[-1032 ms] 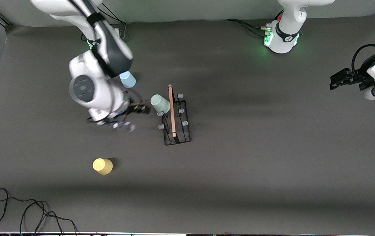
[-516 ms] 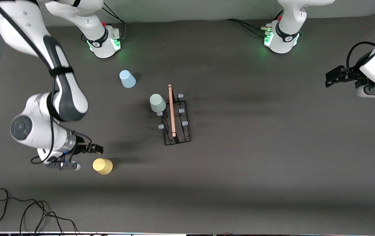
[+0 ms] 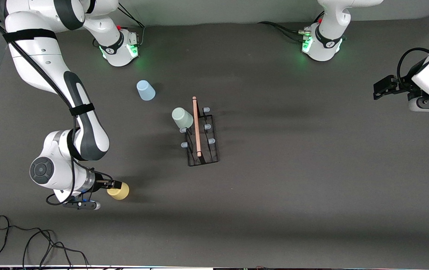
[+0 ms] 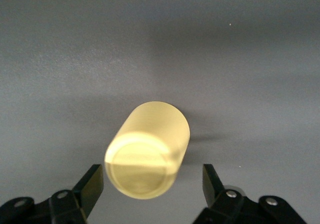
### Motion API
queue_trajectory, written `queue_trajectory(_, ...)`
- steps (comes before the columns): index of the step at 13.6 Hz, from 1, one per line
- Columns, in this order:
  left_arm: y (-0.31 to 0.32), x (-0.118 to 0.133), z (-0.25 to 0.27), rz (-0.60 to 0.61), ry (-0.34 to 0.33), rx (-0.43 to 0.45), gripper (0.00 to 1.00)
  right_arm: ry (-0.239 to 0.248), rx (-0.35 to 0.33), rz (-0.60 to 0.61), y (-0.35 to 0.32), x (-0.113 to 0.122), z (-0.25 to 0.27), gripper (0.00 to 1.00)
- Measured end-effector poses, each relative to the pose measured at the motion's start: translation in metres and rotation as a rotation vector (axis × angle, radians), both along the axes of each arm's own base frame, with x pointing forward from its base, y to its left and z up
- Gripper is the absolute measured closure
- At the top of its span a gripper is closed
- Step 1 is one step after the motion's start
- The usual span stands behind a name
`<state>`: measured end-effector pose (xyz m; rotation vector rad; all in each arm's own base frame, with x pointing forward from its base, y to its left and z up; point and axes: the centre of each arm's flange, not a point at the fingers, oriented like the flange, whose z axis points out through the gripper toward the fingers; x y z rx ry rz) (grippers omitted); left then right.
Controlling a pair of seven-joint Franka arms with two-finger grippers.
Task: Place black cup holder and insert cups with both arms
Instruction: 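Carry the yellow cup with the right gripper over to the rack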
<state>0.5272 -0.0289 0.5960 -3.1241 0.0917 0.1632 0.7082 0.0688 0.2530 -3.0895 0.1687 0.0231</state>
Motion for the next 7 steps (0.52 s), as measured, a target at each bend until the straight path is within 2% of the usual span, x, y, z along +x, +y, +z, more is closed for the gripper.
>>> queue_trajectory(4,0.0,0.0,-0.001,0.0,0.001,0.004,0.0,-0.017,0.001,0.0,0.002,0.002,-0.009,0.14)
queue_trajectory(6,0.0,0.001,-0.003,-0.001,0.005,0.004,0.0,-0.011,-0.001,0.004,0.005,0.002,-0.018,0.35)
queue_trajectory(7,0.0,0.002,-0.004,-0.001,0.008,0.005,0.0,-0.012,-0.001,0.005,0.005,0.002,-0.018,0.35)
